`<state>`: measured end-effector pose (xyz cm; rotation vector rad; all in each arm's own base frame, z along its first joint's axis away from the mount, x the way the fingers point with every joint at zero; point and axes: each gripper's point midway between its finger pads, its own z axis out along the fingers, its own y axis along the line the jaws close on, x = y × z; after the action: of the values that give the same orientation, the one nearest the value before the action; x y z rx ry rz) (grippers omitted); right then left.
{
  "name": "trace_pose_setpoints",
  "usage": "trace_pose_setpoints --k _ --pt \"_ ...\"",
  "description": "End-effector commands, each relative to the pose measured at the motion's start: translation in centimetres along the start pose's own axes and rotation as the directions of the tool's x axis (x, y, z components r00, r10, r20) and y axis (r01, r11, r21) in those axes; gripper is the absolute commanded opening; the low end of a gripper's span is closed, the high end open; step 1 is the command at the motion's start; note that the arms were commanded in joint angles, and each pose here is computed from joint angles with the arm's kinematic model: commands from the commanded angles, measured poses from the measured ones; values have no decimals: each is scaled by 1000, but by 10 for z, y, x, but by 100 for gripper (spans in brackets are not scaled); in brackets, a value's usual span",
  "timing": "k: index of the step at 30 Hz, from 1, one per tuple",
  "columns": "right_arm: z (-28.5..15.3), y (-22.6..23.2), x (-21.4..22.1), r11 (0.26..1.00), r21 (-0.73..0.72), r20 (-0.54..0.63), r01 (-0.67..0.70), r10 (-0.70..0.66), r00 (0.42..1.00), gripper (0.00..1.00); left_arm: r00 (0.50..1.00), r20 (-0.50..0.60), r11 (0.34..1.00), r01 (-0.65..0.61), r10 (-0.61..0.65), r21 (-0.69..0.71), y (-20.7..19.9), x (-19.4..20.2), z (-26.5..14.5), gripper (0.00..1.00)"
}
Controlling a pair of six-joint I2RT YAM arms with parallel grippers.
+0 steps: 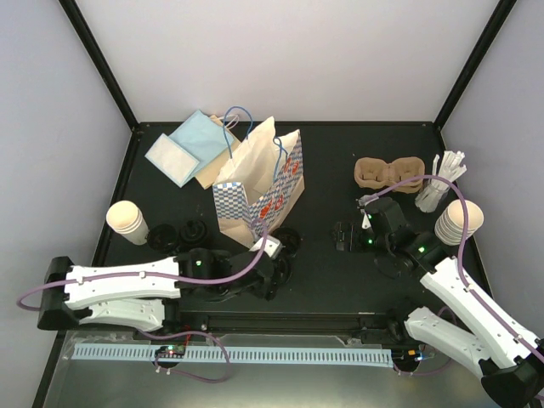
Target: Pack the takeout coffee
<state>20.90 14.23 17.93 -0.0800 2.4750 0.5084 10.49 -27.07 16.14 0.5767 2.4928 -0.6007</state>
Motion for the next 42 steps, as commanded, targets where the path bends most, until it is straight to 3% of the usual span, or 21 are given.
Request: trace_pose_setpoints --k 1,4,16,42 --pt "-2 2 -4 1000 -13 18 9 -9 1000 100 989 92 991 -107 114 -75 -9 -34 1 72" --pt "-3 3 -5 1000 -15 22 10 -10 1000 100 979 116 977 -152 170 -148 -7 -49 9 73" --pt "-13 2 -6 1000 -14 36 19 -19 999 100 958 44 924 -259 282 -283 9 -73 49 73" --pt "-11 2 -6 1000 -8 24 30 -30 999 100 959 12 920 -269 284 -287 26 -88 79 73"
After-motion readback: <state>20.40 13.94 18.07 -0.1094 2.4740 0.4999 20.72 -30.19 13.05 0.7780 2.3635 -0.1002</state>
